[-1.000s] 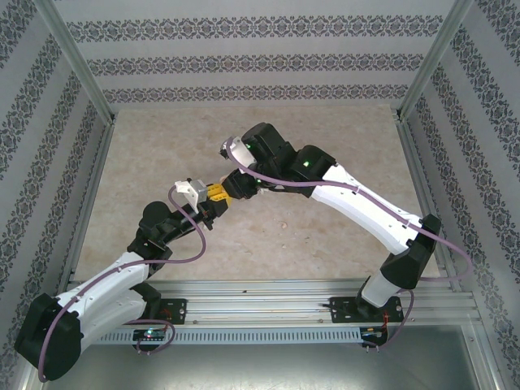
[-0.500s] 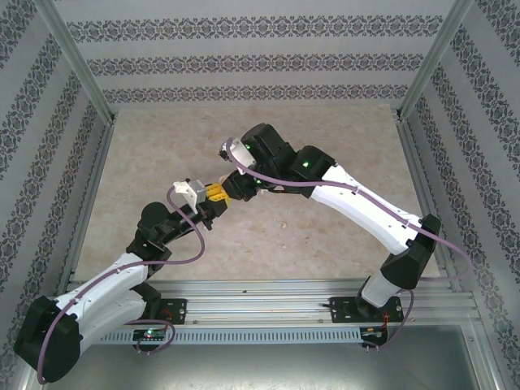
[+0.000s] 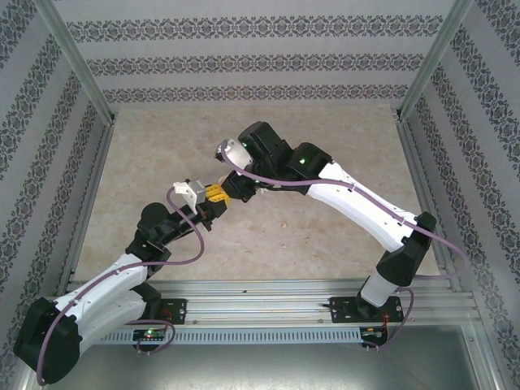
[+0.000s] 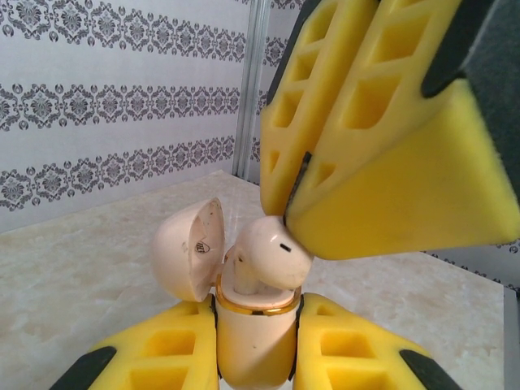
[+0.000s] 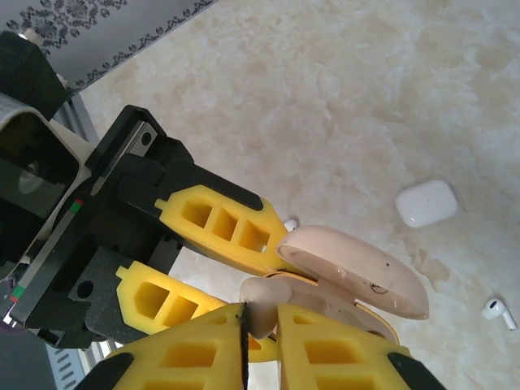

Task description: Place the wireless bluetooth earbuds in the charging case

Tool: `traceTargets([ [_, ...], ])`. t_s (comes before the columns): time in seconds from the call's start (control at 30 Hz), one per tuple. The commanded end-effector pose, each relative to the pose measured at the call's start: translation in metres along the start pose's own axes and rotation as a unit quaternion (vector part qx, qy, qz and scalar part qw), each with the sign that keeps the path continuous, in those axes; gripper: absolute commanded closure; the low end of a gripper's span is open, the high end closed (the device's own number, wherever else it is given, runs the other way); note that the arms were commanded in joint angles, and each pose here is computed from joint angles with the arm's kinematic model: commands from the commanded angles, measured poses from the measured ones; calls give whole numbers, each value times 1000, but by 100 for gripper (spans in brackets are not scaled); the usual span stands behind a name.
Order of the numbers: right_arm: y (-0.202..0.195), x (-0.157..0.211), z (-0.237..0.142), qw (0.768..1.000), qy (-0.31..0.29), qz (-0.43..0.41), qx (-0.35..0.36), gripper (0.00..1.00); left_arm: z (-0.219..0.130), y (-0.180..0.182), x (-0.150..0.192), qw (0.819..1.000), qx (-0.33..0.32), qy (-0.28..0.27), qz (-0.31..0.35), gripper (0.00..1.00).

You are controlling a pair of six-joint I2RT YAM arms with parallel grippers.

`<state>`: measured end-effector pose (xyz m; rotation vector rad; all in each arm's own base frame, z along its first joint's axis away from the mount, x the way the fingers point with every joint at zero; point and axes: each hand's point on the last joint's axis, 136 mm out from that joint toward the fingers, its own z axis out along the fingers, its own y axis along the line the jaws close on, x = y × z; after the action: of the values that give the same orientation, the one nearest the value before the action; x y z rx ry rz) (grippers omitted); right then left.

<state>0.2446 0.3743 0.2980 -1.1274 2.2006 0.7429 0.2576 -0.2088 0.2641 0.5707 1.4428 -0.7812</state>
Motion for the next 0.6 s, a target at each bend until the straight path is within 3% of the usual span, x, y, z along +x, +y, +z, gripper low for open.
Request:
traceTargets([
  [0.0, 5, 2, 4, 999, 16, -29, -17, 83, -3, -14, -14, 999, 32, -23, 5, 100],
  [0.57, -4, -2, 6, 999, 24, -39, -15, 84, -2, -24, -17, 998, 61, -22, 5, 100],
])
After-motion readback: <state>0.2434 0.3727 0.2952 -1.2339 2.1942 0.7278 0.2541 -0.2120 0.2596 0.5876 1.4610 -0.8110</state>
